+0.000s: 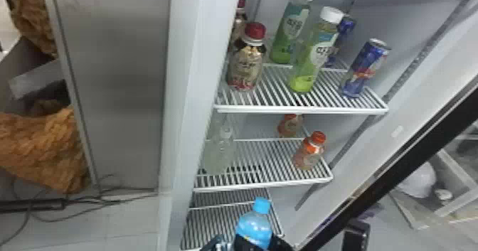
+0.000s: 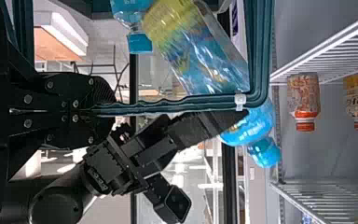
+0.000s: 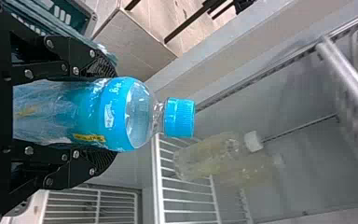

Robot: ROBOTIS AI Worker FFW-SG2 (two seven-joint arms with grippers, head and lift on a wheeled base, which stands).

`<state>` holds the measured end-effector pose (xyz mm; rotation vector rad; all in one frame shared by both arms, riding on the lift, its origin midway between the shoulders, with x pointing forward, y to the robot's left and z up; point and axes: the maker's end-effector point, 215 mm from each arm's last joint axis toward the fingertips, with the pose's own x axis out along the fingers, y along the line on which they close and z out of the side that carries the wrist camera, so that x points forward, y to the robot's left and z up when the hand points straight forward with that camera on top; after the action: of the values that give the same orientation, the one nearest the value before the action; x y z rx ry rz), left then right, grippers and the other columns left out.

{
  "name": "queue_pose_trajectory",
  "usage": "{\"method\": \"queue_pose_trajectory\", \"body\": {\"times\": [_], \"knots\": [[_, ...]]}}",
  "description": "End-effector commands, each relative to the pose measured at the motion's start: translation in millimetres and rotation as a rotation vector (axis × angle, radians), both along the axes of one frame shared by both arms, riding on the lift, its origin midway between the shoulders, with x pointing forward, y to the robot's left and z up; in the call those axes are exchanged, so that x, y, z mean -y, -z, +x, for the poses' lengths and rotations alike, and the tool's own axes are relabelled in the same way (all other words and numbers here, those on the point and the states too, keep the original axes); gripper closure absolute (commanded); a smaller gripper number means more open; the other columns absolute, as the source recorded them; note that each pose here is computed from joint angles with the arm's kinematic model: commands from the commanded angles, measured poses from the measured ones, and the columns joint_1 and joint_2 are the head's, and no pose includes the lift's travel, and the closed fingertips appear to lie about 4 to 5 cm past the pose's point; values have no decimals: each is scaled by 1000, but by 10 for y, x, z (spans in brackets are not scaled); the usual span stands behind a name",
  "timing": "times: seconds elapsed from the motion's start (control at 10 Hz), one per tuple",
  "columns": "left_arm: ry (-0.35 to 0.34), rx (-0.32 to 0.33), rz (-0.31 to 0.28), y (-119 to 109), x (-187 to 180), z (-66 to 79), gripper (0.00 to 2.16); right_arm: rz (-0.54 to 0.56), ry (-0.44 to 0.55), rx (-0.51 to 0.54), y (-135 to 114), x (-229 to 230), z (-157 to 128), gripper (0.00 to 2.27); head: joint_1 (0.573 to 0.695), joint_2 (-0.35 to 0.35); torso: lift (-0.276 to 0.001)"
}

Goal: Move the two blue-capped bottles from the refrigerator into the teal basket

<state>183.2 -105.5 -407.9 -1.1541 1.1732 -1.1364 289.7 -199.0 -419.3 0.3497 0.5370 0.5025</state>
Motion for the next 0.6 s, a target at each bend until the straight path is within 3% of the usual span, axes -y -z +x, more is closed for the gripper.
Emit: {"method": "queue_pose_trajectory", "body": {"times": [0.0, 0.1, 0.2, 0.5], "knots": [[-1, 0, -1, -4, 0, 3, 1138, 50, 4, -53, 220, -12, -43, 756, 695, -350, -142], [1, 0, 0, -1, 4, -3, 1138, 83, -1, -87, 383, -16, -57, 751, 695, -350, -142], [1, 0, 0, -1, 4, -3, 1136, 96, -27, -94, 461, -19, -22, 608, 695, -350, -142], [-1, 0, -3, -9, 4, 5, 1138, 80, -48, -59, 409, 0, 60, 387, 695, -350, -142]]}}
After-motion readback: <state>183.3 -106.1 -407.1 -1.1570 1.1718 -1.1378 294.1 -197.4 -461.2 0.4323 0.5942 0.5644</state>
